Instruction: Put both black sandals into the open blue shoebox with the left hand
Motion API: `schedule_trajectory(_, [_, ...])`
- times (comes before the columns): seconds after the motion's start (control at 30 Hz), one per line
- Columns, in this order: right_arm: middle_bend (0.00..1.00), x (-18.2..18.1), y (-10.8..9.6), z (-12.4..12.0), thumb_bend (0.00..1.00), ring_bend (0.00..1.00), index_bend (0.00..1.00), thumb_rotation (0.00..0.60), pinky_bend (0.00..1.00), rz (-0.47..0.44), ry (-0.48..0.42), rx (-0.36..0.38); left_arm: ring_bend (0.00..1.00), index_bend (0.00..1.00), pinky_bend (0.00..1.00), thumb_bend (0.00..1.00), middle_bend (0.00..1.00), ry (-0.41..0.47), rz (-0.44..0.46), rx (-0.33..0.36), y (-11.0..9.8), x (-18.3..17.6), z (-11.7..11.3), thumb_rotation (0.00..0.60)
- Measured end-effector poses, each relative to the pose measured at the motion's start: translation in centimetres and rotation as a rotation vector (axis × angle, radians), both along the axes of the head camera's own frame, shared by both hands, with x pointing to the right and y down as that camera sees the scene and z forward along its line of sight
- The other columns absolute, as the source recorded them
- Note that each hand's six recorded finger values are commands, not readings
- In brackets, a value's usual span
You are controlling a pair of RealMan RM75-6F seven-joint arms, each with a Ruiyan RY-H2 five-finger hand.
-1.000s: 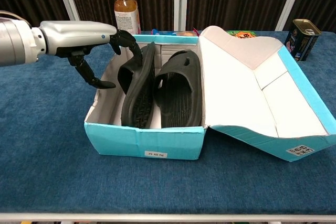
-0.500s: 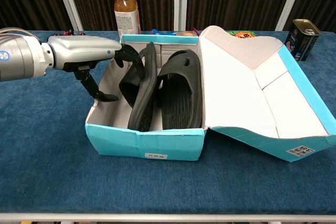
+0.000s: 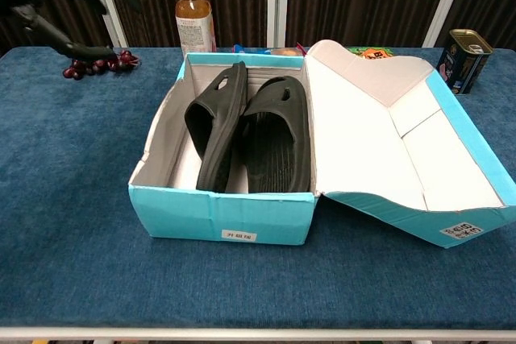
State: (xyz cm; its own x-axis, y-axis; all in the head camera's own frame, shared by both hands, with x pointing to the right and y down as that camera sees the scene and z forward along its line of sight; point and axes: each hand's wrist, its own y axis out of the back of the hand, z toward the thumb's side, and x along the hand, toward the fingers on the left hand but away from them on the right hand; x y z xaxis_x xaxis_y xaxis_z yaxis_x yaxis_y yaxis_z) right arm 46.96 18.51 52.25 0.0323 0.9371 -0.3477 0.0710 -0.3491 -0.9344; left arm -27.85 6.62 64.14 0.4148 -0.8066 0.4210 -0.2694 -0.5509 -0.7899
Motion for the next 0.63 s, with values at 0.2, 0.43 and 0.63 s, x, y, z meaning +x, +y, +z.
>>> schedule_trajectory(0.2, [0.05, 0.5, 0.1, 1.6, 0.07, 0.00, 0.00, 0.600, 0.03, 0.020, -0.068, -0.066, 0.04, 0.28, 0.21, 0.26, 0.19, -0.186, -0.215, 0.079, 1.6, -9.1, -0.8, 0.600])
schedule_trajectory(0.43, [0.05, -0.5, 0.4, 2.2, 0.07, 0.00, 0.01, 0.600, 0.03, -0.013, -0.135, -0.071, 0.04, 0.28, 0.21, 0.23, 0.19, -0.314, -0.365, 0.140, 6.7, -15.4, -3.1, 0.600])
schedule_trajectory(0.63, [0.05, -0.5, 1.2, 2.0, 0.07, 0.00, 0.02, 0.600, 0.03, -0.011, -0.114, -0.033, 0.04, 0.28, 0.20, 0.22, 0.19, -0.372, -0.417, 0.145, 11.8, -16.9, -5.1, 0.600])
